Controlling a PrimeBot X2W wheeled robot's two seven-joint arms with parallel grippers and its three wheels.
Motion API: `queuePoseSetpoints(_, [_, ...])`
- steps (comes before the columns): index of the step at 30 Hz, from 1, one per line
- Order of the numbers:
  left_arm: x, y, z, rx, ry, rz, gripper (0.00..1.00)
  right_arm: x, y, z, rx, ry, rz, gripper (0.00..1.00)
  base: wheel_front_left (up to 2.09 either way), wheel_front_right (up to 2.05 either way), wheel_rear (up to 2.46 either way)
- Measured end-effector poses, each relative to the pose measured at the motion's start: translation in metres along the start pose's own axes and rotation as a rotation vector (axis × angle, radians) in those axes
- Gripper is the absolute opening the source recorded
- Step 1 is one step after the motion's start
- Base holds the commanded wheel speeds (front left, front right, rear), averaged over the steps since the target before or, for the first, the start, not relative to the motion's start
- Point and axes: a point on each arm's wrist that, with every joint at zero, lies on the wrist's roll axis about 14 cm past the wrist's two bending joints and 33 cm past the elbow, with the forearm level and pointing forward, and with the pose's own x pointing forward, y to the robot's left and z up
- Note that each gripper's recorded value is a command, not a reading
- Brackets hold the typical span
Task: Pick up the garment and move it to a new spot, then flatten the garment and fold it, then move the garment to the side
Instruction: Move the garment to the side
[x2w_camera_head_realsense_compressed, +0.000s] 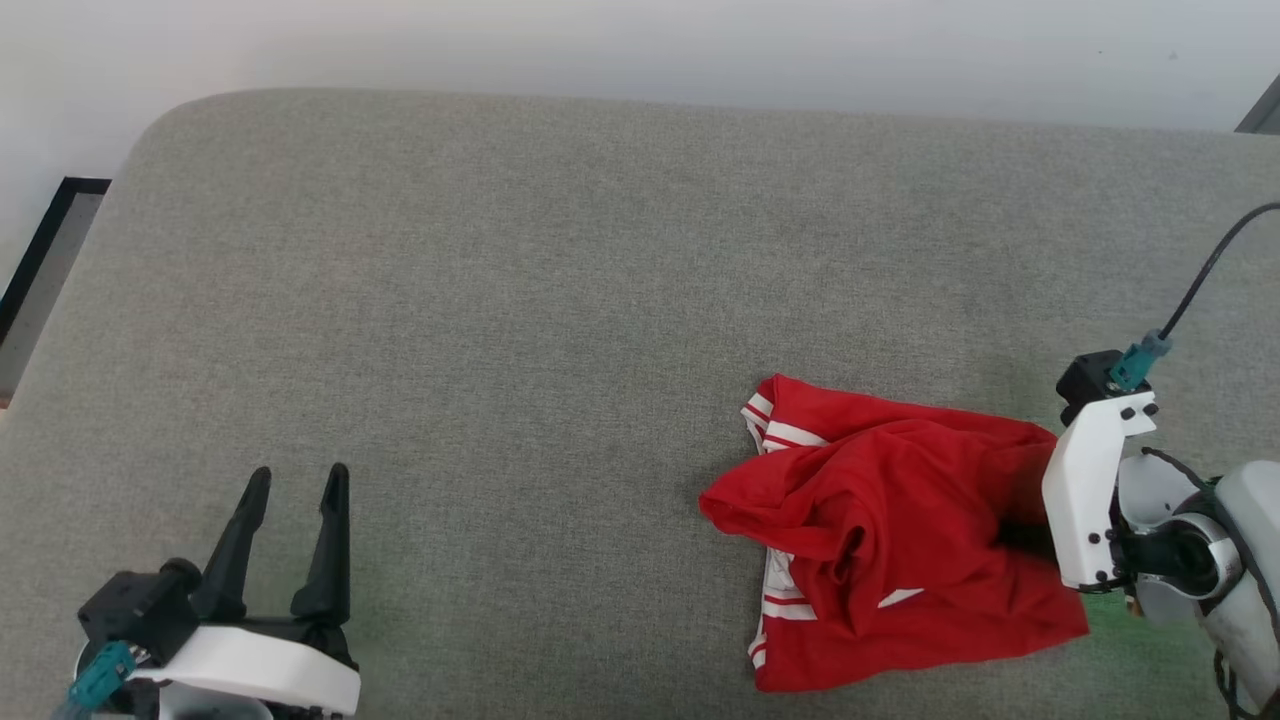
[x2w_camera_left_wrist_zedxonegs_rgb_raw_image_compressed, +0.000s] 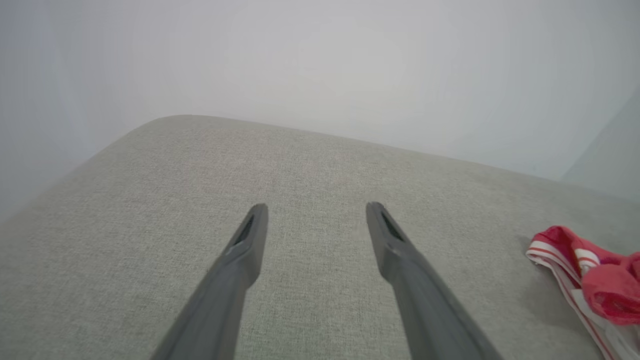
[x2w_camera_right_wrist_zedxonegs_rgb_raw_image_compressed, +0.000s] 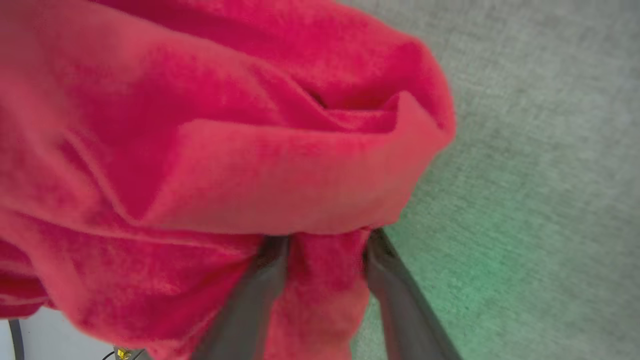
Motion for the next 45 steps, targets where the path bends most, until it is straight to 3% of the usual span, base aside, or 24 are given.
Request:
queuePoseSetpoints(10, [0.022, -0.014, 0.016, -0.008, -0.047, -0.057, 1.00, -0.022, -0.021, 0.021, -0.011, -0.125, -0.052, 0.00, 0.00, 0.00, 0.00])
queuePoseSetpoints(29, [0.097, -0.116, 0.004, 0.033, -0.032, -0.405, 1.00, -0.136, -0.160, 0.050, 0.056, -0.474, -0.475, 0.00, 0.00, 0.00, 0.00])
queuePoseSetpoints(37, [0.120, -0.175, -0.014, 0.024, -0.012, -0.584, 1.00, -0.180, -0.215, 0.033, 0.114, -0.521, -0.657, 0.00, 0.00, 0.00, 0.00])
queuePoseSetpoints(45, [0.134, -0.216, -0.035, 0.015, 0.024, -0.720, 1.00, -0.214, -0.260, 0.022, 0.098, -0.542, -0.844, 0.00, 0.00, 0.00, 0.00])
